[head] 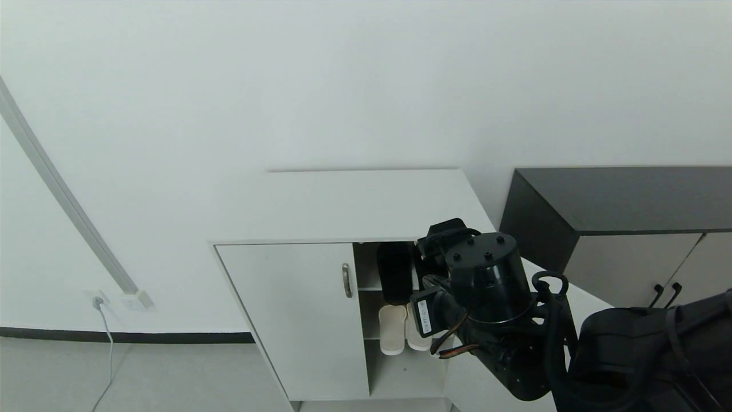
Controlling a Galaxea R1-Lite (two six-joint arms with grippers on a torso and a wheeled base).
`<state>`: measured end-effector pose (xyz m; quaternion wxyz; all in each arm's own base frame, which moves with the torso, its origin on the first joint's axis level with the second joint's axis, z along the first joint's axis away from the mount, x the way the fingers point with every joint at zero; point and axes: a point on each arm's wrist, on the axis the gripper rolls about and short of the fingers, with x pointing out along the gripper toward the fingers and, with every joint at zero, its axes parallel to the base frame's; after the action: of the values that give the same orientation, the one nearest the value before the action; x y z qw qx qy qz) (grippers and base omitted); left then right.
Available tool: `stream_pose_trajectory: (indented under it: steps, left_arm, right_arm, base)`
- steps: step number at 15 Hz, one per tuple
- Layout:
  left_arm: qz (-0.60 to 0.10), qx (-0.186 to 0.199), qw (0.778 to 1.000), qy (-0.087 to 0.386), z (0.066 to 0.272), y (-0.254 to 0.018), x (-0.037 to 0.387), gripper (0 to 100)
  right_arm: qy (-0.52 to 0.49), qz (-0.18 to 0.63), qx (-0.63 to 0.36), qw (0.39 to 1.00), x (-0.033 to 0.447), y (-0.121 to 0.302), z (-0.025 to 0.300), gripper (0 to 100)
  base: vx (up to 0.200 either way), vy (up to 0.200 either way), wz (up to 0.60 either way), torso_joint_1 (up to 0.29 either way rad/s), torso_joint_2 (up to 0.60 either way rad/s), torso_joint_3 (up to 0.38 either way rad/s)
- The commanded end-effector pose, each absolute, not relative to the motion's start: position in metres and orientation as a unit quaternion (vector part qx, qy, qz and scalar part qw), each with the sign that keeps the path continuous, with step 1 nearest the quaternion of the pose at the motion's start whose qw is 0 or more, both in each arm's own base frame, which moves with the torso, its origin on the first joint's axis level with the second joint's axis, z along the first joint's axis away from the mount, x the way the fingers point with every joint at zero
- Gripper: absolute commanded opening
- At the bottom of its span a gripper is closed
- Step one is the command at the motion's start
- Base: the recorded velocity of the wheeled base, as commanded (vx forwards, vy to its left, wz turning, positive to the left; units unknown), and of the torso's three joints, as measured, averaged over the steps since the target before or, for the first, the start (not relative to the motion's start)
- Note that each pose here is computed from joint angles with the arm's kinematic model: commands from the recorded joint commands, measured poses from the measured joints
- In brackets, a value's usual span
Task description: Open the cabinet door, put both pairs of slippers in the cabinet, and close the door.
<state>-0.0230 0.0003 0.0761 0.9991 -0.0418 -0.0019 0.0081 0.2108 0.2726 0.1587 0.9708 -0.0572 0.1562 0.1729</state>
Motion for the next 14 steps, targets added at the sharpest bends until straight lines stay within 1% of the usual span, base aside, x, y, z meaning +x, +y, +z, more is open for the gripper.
stream_pose_trajectory:
  steps: [1,5,8,14]
  left_arm:
    - [0.008,-0.042,0.999,-0.002,0.0763,0.0003,-0.0230,0]
    - [0.008,-0.042,0.999,-0.002,0.0763,0.0003,-0.0230,0]
    - [0.008,-0.042,0.999,-0.002,0.0763,0.0003,-0.0230,0]
    - [0.008,-0.041,0.999,-0.001,0.0759,0.0003,-0.0229,0]
  right_arm:
    - [0.156,0.173,-0.057,0.971,0.2108,0.2727,0.1588,0]
    - [0.152,0.173,-0.055,0.971,0.2103,0.2720,0.1612,0]
    - [0.148,0.174,-0.050,0.972,0.2088,0.2699,0.1663,0]
    - [0.147,0.172,-0.052,0.973,0.2104,0.2687,0.1663,0]
  base:
    - [0.000,0.000,0.00,0.271,-0.61,-0.334]
    - [0.000,0.000,0.00,0.236,-0.51,-0.281]
    - [0.000,0.000,0.00,0.185,-0.39,-0.214]
    - [0.000,0.000,0.00,0.172,-0.36,-0.191]
